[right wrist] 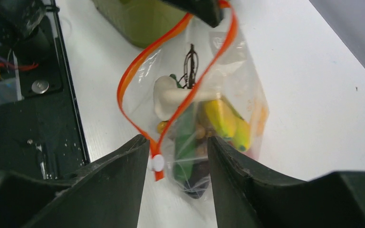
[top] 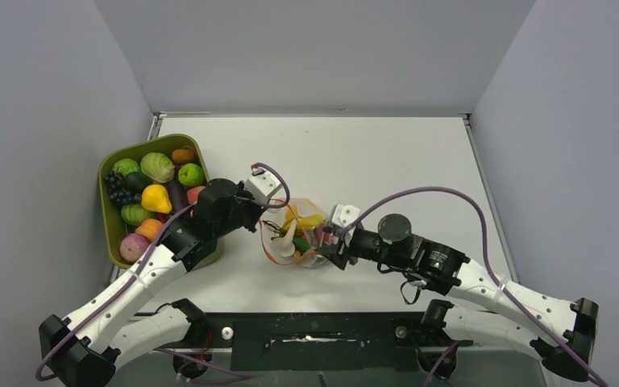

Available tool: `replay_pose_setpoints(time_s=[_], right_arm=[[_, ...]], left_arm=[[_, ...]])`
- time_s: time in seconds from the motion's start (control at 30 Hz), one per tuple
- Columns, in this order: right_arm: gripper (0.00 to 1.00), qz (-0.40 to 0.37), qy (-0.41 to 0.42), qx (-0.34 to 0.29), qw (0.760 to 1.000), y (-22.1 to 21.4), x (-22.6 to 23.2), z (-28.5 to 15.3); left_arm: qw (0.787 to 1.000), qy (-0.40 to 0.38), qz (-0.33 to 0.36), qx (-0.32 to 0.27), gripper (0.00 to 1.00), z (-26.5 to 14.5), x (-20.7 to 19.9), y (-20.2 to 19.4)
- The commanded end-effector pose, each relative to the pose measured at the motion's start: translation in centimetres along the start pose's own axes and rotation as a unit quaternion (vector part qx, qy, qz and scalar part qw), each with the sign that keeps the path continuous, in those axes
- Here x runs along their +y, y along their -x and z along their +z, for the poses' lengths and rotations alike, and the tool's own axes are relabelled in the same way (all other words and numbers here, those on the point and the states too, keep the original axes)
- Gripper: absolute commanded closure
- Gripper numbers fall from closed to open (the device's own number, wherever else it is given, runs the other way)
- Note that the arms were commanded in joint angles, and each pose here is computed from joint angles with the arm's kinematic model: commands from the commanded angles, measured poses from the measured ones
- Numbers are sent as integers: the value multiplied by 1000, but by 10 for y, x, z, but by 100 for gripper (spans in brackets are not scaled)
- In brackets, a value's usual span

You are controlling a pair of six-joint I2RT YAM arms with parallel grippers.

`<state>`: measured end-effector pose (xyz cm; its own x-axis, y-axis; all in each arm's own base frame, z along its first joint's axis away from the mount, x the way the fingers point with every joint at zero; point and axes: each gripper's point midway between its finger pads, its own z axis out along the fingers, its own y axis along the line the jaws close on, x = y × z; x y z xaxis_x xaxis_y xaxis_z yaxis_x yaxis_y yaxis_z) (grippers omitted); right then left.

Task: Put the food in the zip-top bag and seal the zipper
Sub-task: Zip the zipper food storage bag at the center of the board.

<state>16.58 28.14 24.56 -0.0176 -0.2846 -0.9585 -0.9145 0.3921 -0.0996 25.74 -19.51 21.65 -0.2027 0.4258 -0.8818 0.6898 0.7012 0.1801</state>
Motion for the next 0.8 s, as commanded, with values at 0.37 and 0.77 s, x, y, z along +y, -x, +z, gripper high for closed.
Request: replay_pose_setpoints(time_s=[0.37, 0.77], right_arm=[[47, -197, -27, -6, 980, -29, 22, 17], [59, -229, -46, -16, 972, -40, 10, 12]], left_arm=[[997, 11, -75, -15, 100, -9, 5, 24], [997, -16, -77, -26, 100, -9, -5, 25]])
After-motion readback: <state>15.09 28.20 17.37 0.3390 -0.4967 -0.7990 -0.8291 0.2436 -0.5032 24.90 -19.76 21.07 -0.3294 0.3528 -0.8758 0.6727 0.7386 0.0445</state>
